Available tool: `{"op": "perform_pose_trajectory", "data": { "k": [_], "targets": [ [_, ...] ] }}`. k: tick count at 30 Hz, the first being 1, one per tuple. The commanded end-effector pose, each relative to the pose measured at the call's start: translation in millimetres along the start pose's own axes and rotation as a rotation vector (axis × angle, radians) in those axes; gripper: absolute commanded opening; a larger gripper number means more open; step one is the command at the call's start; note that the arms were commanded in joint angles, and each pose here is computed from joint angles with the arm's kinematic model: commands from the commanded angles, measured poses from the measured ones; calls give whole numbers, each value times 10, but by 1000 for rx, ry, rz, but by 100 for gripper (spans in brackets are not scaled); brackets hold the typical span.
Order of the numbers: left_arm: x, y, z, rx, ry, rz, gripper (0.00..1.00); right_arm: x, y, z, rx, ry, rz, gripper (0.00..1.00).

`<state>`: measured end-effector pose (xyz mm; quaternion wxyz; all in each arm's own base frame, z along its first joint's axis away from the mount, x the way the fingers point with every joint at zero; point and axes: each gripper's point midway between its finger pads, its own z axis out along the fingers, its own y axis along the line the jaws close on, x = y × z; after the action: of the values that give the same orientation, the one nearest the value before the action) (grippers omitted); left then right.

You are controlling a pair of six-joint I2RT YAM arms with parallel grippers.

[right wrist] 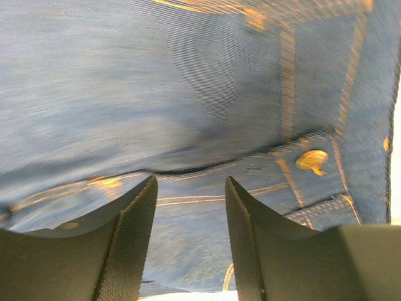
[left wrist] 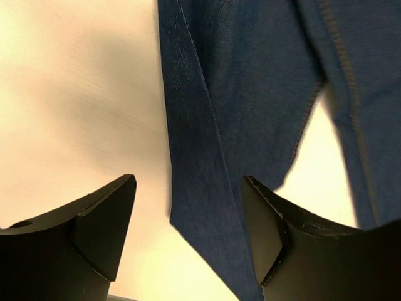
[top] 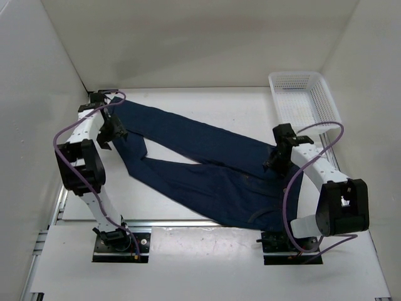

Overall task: Fold and stack the trousers
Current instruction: Flatten the trousers out

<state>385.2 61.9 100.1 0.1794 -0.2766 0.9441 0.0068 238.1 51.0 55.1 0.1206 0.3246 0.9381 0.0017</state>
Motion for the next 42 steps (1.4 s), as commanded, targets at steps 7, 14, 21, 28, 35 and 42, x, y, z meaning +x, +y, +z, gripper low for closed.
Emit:
{"op": "perform_pose_trajectory", "data": {
  "k": [7, 14, 21, 28, 35, 42],
  "targets": [
    [-113, 36, 522, -115, 52, -21, 77, -301, 628, -625, -136, -161, -219, 56],
    [-276, 139, 741, -150, 51, -62, 71, -271, 608, -602, -134, -150, -241, 56],
    [-317, 302, 320, -217, -8, -60, 11, -253, 583, -578, -127, -144, -252, 56],
    [-410, 509, -900, -316, -249, -117, 11, -263, 593, -554, -125, -145, -270, 56],
    [-647, 124, -963, -307, -283, -50, 11, -238, 570, -506, -112, -133, -273, 56],
    [-836, -29, -912, -398, -303, -49, 11, -248, 519, -519, -103, -151, -279, 57]
  ]
}}
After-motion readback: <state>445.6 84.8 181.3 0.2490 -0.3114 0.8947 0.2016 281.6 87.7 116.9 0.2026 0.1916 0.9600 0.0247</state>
